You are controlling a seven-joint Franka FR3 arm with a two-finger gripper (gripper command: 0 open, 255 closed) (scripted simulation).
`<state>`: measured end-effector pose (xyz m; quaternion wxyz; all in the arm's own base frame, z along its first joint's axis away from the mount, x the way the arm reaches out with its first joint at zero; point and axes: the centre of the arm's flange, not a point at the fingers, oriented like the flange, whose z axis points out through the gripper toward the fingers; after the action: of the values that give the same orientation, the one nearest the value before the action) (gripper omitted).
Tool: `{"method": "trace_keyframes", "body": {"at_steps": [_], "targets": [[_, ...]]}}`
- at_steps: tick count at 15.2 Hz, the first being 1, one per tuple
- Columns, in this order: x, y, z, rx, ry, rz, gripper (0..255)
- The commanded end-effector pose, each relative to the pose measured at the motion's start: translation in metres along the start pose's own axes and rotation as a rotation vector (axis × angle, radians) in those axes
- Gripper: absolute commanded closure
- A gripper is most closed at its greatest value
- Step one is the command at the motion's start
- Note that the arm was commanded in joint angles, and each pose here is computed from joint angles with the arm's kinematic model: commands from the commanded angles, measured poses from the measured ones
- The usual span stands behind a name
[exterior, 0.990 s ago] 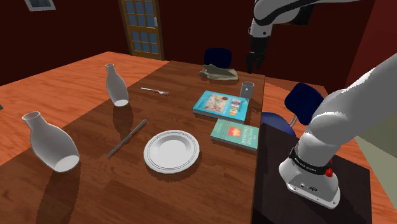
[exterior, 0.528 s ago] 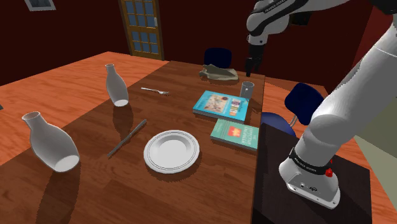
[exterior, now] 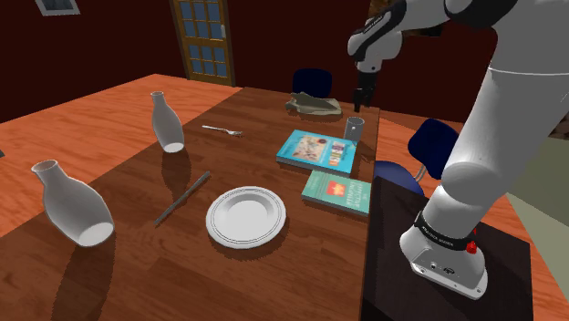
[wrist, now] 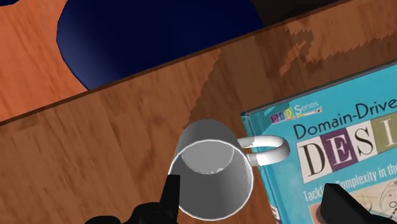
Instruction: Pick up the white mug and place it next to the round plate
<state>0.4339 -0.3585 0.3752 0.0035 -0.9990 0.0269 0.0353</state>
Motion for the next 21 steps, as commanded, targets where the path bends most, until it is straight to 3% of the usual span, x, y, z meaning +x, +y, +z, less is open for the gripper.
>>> {"method": "trace_keyframes", "body": {"at_steps": [1, 5, 12, 20, 21], "targets": [[0.01, 0.02, 0.016, 0.0, 0.001, -0.001, 0], [0.026, 0.056, 0.036, 0.0, 0.001, 0.0, 0], [0.026, 0.056, 0.076, 0.0, 0.001, 0.0, 0], [0.026, 0.056, 0.076, 0.0, 0.001, 0.0, 0], [0.026, 0.056, 0.076, 0.0, 0.001, 0.0, 255]]}}
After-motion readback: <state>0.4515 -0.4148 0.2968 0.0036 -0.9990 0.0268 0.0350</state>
